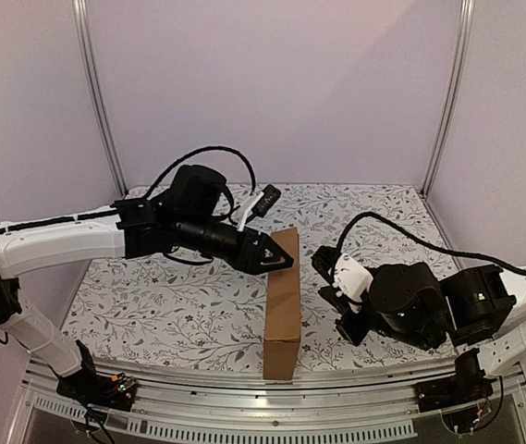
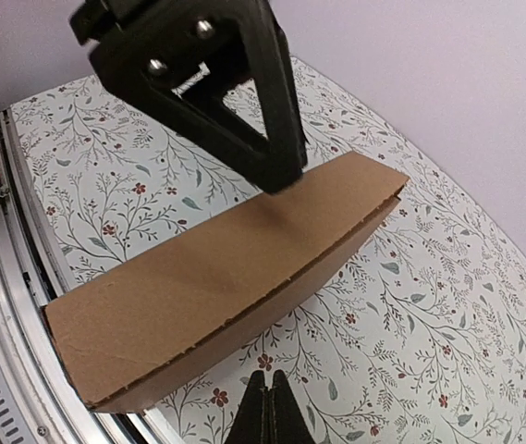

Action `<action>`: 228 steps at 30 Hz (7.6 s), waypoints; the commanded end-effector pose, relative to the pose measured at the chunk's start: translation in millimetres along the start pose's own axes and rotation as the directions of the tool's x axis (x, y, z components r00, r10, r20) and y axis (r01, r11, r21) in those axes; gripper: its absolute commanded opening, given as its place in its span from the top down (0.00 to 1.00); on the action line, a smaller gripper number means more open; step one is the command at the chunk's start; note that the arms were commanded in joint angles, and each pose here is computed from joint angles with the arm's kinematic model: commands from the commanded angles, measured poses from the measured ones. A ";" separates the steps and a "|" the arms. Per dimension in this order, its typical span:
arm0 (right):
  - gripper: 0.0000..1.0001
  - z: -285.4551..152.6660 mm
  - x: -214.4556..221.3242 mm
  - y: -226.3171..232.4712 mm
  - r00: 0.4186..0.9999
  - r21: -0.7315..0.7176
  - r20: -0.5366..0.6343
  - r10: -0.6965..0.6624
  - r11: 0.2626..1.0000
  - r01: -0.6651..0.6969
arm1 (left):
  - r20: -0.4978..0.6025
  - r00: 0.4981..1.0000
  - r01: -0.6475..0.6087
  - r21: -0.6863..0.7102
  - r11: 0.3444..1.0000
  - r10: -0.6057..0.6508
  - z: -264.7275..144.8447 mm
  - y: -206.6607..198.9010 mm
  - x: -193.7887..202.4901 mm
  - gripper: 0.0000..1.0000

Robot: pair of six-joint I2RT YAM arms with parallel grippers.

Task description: Fold the paper box

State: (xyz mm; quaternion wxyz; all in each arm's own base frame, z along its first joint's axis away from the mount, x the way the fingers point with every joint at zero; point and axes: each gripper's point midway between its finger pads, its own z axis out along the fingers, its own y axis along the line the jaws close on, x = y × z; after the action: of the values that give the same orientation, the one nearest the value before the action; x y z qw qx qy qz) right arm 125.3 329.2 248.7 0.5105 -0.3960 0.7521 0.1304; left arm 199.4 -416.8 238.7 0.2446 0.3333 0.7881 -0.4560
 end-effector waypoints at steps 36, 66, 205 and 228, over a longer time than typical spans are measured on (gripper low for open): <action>1.00 111.6 77.0 45.0 0.913 -0.033 -0.108 0.393 0.917 -0.398 | -0.099 0.979 0.176 -0.047 0.983 -0.180 76.7 142.4 11.3 0.77; 1.00 75.3 45.1 -16.6 0.988 0.142 -0.072 0.139 0.982 -0.127 | 0.075 0.996 0.078 -0.476 0.876 -0.048 -59.8 128.8 -77.7 0.75; 1.00 61.8 21.0 -111.3 0.867 -0.081 -0.036 0.497 0.863 -0.499 | 0.217 0.966 -0.089 -0.227 0.970 0.139 -107.6 26.8 -2.8 0.78; 1.00 98.6 148.2 -73.4 0.451 0.086 0.014 0.892 0.448 -0.890 | 0.168 0.971 0.195 -0.139 0.971 -0.171 -31.3 141.5 -35.1 1.00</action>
State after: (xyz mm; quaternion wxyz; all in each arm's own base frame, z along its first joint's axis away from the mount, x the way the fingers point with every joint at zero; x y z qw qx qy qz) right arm 201.2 258.6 78.6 0.3479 -0.0258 0.8924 0.2864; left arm 331.5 -330.3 199.3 0.3317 0.1930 0.8407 -0.3820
